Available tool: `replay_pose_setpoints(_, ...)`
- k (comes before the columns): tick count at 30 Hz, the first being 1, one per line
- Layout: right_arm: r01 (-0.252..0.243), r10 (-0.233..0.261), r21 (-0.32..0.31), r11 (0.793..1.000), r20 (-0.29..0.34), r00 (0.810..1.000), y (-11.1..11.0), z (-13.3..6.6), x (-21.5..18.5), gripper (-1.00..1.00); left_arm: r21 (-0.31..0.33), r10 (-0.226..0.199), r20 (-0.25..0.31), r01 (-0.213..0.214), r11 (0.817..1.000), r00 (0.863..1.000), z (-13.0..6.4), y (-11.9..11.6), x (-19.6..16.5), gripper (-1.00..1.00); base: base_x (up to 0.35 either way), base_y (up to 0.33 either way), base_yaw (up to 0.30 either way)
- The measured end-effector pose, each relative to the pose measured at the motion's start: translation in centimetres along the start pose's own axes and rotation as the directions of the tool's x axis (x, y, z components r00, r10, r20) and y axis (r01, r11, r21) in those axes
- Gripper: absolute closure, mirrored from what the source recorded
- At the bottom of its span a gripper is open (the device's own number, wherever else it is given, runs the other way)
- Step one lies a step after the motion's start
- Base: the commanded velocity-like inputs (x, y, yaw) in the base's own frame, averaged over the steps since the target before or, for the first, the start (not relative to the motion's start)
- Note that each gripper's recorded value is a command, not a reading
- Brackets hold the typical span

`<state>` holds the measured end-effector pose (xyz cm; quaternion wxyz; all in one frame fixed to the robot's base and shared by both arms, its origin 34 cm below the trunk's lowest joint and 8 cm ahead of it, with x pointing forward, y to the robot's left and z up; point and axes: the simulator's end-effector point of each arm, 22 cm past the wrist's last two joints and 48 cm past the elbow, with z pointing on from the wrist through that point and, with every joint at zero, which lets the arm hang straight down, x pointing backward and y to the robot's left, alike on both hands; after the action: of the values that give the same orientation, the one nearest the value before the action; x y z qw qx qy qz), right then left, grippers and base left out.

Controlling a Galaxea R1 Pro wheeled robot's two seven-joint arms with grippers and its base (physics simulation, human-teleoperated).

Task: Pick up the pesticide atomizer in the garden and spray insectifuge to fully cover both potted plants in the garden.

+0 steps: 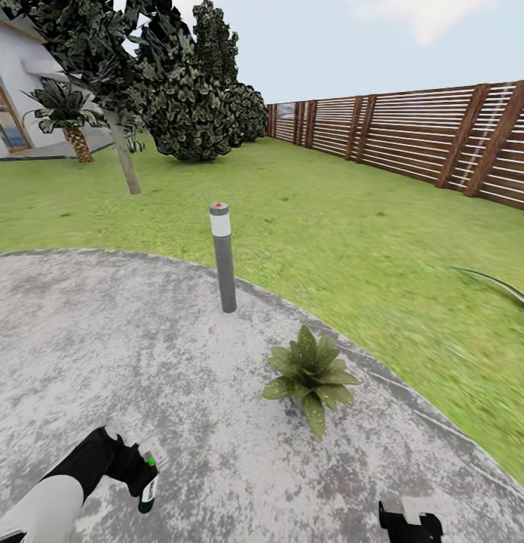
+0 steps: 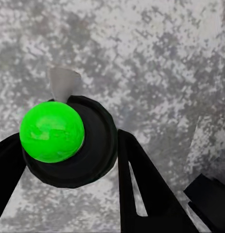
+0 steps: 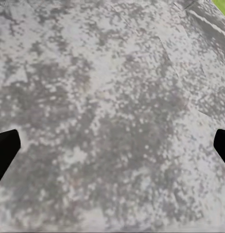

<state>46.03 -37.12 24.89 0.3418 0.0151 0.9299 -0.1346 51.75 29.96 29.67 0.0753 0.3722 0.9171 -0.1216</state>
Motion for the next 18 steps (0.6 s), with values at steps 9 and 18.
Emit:
replay_pose_setpoints(9, 0.009, -0.009, -0.004, 1.000, 0.000, 1.000, 0.0, 0.0, 0.0, -1.00, -0.030, 0.008, 0.053, -0.006, 1.000, 0.999, -0.1, 0.7, -0.8, 1.00, -0.008, 0.243, 0.000)
replay_pose_setpoints(18, 0.425, -0.393, -0.379, 0.822, 0.162, 0.905, 10.3, -1.2, -1.6, -1.00, -0.014, 0.132, 0.156, -0.132, 0.991, 0.979, 0.7, -1.0, -3.4, 1.00, -0.001, 0.009, 0.000)
